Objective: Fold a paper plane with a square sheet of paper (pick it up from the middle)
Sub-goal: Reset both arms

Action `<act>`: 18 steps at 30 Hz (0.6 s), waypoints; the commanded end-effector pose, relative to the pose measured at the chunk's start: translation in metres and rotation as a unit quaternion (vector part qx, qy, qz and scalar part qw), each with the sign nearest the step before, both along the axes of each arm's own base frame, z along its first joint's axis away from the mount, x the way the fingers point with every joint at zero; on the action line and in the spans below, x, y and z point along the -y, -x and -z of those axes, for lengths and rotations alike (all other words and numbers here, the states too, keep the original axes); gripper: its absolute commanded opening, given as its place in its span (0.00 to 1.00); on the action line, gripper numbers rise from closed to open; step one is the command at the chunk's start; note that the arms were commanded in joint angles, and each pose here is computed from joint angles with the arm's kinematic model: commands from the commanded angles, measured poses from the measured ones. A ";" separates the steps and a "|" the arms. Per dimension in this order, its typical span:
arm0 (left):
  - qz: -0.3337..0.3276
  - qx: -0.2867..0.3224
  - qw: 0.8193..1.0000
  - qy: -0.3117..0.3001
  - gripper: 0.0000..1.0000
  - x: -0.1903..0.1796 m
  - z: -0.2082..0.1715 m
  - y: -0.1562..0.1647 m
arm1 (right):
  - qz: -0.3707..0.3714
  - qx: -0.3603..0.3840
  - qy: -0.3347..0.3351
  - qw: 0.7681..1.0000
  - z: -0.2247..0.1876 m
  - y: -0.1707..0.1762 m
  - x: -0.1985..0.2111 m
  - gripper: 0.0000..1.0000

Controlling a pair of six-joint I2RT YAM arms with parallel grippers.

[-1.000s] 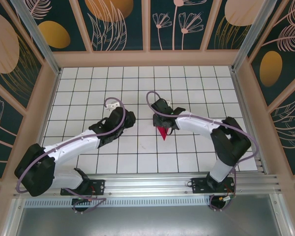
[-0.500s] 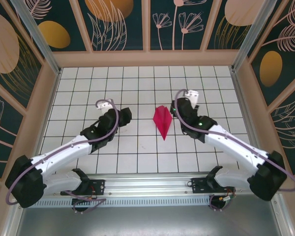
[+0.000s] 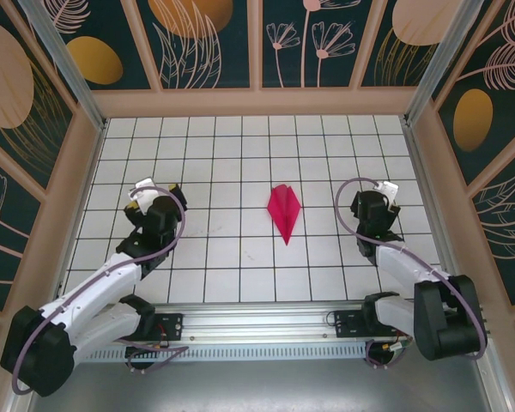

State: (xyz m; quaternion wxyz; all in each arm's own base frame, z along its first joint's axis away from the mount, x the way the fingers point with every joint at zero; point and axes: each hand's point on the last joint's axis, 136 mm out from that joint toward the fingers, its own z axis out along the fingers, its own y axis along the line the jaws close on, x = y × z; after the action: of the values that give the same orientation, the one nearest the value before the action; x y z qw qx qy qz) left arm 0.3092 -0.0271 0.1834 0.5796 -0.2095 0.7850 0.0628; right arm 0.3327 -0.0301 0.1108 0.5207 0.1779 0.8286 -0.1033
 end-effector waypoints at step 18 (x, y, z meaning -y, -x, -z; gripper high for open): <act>-0.051 0.052 0.992 -0.100 0.99 -0.073 0.029 -0.028 | -0.152 0.160 -0.009 0.975 -0.010 -0.043 -0.014 0.96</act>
State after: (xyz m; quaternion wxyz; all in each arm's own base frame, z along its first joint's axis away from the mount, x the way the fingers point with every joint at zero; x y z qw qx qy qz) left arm 0.3245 0.0521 0.1364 0.5900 -0.2117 0.7585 0.1783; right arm 0.3658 -0.0199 0.0900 0.6073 0.0714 0.7912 0.0052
